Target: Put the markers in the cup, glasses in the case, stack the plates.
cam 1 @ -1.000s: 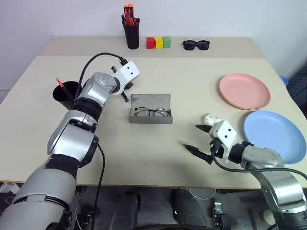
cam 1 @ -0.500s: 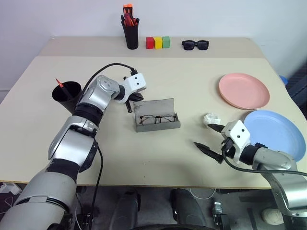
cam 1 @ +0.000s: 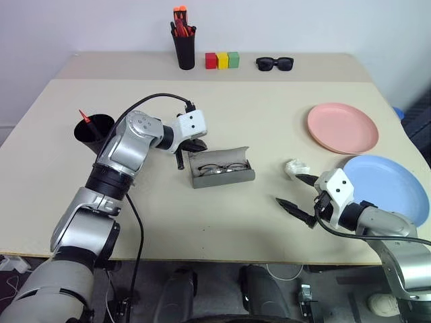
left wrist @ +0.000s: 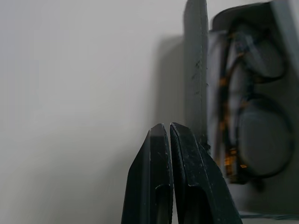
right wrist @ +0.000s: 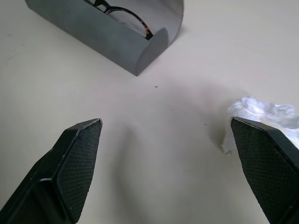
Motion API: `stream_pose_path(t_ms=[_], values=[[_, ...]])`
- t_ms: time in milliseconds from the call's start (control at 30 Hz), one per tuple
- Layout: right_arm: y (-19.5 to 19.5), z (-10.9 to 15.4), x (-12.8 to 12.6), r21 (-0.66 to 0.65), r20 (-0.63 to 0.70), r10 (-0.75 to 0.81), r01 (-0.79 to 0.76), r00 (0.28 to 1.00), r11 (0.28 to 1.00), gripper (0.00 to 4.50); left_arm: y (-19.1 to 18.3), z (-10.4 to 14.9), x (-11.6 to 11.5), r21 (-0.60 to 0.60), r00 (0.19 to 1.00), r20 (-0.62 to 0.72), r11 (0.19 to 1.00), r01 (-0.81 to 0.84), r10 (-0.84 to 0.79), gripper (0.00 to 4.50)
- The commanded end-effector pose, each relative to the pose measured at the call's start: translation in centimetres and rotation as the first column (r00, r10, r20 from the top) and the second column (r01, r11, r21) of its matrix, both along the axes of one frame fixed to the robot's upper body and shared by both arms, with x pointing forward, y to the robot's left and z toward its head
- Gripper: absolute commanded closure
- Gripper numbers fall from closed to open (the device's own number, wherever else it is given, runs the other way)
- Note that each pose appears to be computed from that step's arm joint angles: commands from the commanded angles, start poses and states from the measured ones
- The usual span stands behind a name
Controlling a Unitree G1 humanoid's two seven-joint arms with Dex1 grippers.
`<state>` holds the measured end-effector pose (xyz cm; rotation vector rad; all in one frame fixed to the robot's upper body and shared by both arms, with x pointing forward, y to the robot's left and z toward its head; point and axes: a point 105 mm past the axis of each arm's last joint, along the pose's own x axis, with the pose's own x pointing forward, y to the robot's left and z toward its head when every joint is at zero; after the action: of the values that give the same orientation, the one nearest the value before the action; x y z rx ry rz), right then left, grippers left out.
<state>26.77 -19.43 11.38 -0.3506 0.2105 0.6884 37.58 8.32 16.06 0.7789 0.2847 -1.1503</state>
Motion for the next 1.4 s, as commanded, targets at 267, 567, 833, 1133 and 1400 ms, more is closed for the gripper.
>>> stream_pose_path(t_ms=[267,567,833,1133,1400], values=[[-1.5,0.9,0.3,-0.015,0.045,-0.068,0.069,0.997,0.997,0.0,-0.5,-2.5,-3.1,0.041,0.996,-0.077,0.998,0.057,-0.053,4.37],[-1.7,4.2,0.9,0.081,0.189,-0.138,0.124,0.972,0.989,0.0,-1.2,0.9,-0.2,-0.213,0.987,0.145,0.976,-0.042,0.074,4.37],[-4.2,6.3,0.7,0.137,0.226,-0.271,0.245,0.936,0.96,0.0,-4.8,9.1,0.3,-0.593,0.973,0.213,0.803,0.053,0.093,4.37],[-10.0,3.3,-1.1,-0.019,0.127,-0.472,0.478,0.872,0.878,0.0,-10.0,5.0,-5.0,-0.544,0.941,0.15,0.769,0.336,-0.305,3.59],[-11.7,0.8,-3.0,-0.064,0.09,-0.546,0.552,0.833,0.832,0.0,-8.8,2.5,-6.8,-0.468,0.884,0.062,0.769,0.436,-0.463,0.02]])
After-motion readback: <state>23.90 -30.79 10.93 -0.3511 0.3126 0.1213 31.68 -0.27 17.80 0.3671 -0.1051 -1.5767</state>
